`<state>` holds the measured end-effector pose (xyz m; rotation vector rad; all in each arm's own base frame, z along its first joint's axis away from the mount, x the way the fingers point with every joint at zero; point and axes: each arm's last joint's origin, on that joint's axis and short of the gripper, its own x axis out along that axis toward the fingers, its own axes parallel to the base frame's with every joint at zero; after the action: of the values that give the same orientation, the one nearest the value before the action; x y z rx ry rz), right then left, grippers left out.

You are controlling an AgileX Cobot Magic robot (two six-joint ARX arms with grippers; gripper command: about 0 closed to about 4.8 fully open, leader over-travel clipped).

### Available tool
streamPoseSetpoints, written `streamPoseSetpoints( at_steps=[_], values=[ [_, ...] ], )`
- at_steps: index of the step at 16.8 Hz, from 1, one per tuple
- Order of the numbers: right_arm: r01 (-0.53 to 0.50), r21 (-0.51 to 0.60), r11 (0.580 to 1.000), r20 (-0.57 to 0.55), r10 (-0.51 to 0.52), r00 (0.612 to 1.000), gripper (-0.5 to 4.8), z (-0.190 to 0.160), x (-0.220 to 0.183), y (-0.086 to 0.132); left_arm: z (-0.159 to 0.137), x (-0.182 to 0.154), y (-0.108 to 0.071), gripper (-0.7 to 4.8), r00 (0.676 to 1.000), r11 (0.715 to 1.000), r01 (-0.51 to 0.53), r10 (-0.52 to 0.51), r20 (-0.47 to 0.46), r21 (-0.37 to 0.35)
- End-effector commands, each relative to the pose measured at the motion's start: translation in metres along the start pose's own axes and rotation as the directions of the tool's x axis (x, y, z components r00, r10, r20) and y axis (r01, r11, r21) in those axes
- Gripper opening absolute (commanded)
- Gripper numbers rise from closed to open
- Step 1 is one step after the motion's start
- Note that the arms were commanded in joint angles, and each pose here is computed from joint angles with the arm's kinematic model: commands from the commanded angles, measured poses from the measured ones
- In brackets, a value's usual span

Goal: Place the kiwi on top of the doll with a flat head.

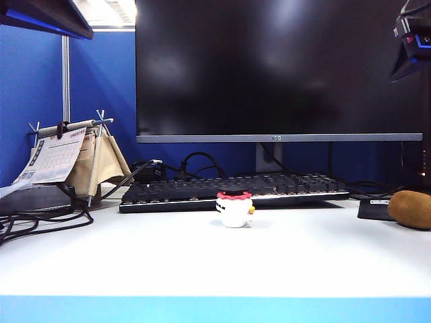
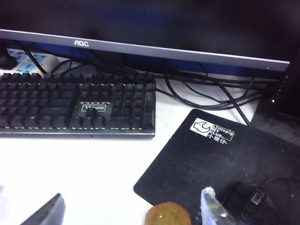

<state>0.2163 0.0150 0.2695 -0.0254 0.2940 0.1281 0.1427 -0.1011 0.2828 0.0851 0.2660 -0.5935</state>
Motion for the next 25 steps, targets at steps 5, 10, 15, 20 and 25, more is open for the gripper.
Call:
streamPoseSetpoints(
  at_steps=[5, 10, 15, 20, 25],
  values=[
    [-0.004, -0.001, 1.0, 0.007, 0.004, 1.0, 3.75, 0.002, 0.0, 0.0, -0.023, 0.006, -0.001, -0.04, 0.967, 0.997, 0.022, -0.04, -0.253, -0.076],
    [-0.009, 0.015, 1.0, -0.06, 0.01, 0.998, 3.73, -0.007, 0.009, 0.0, -0.017, 0.024, -0.002, -0.04, 0.984, 0.998, 0.032, -0.041, -0.171, -0.055],
    [-0.037, 0.007, 0.999, -0.281, 0.037, 0.959, 3.79, -0.018, 0.072, -0.008, -0.021, 0.03, -0.002, -0.04, 0.977, 0.998, 0.034, -0.045, -0.208, -0.057],
    [-0.023, 0.031, 0.999, -0.486, 0.035, 0.873, 4.32, -0.004, 0.122, -0.043, -0.026, 0.028, -0.002, -0.03, 0.965, 0.998, 0.031, -0.044, -0.258, -0.056],
    [-0.038, 0.033, 0.999, -0.535, 0.05, 0.843, 4.32, -0.012, 0.126, -0.043, -0.026, 0.028, -0.002, -0.04, 0.965, 0.999, 0.046, -0.045, -0.257, -0.002]
  ],
)
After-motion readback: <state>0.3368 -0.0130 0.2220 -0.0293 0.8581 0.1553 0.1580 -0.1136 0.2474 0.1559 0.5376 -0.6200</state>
